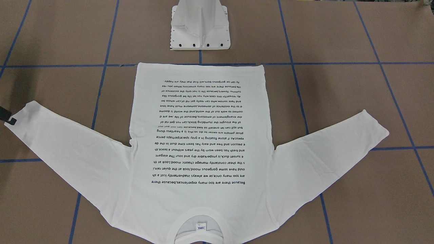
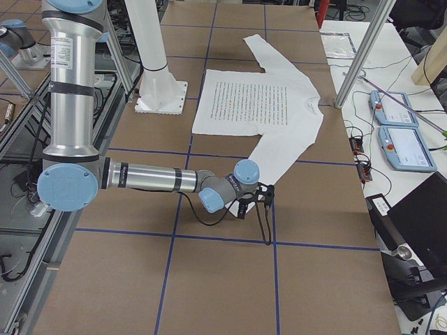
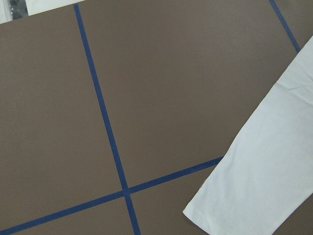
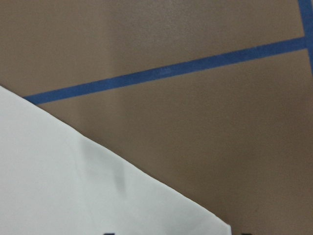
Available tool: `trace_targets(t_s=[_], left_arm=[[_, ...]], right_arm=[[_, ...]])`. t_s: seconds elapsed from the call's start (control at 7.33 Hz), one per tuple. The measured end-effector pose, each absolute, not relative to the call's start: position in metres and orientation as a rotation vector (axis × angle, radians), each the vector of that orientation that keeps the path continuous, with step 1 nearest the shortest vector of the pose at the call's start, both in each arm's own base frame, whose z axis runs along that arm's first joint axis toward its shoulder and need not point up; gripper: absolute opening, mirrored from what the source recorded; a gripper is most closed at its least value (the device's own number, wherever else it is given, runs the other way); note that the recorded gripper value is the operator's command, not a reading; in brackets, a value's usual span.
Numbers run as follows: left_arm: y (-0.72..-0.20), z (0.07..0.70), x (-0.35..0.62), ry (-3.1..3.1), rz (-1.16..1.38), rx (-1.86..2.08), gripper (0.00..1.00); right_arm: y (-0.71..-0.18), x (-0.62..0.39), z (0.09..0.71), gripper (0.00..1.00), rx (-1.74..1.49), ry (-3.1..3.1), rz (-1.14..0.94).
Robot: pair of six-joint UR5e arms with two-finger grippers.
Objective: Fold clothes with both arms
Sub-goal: 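Move the right gripper toward the sleeve cuff nearest it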
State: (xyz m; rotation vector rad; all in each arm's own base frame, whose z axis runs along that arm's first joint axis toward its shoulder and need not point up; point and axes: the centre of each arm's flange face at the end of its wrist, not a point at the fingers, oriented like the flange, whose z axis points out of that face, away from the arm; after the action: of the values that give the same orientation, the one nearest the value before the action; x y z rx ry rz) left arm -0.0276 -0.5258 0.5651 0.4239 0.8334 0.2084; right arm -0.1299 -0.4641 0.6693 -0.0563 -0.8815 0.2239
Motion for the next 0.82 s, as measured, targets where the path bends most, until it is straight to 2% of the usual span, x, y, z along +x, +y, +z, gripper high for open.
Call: trace_targets(t_s=[0.27,0.41,0.68,0.82], left_arm=[[-0.524,0.570,-0.027,0.832,0.201,0.410,0.99],[-0.524,0.571,-0.027,0.832,0.200,0.408,0.99],[-0.524,0.571,-0.027,0.831,0.201,0.410,0.99],[-0.524,0.570,-0.027,0.831,0.201,0.411,0.99]], right_arm=[[-0.459,-0.136,0.684,0.80,-0.093,-0.868,0.231],[-0.457,-0.140,0.688,0.64,-0.103,-0.863,0.227],[-0.454,-0.144,0.692,0.15,-0.117,-0.856,0.230],[-0.454,-0.145,0.695,0.00,-0.123,-0.853,0.234]])
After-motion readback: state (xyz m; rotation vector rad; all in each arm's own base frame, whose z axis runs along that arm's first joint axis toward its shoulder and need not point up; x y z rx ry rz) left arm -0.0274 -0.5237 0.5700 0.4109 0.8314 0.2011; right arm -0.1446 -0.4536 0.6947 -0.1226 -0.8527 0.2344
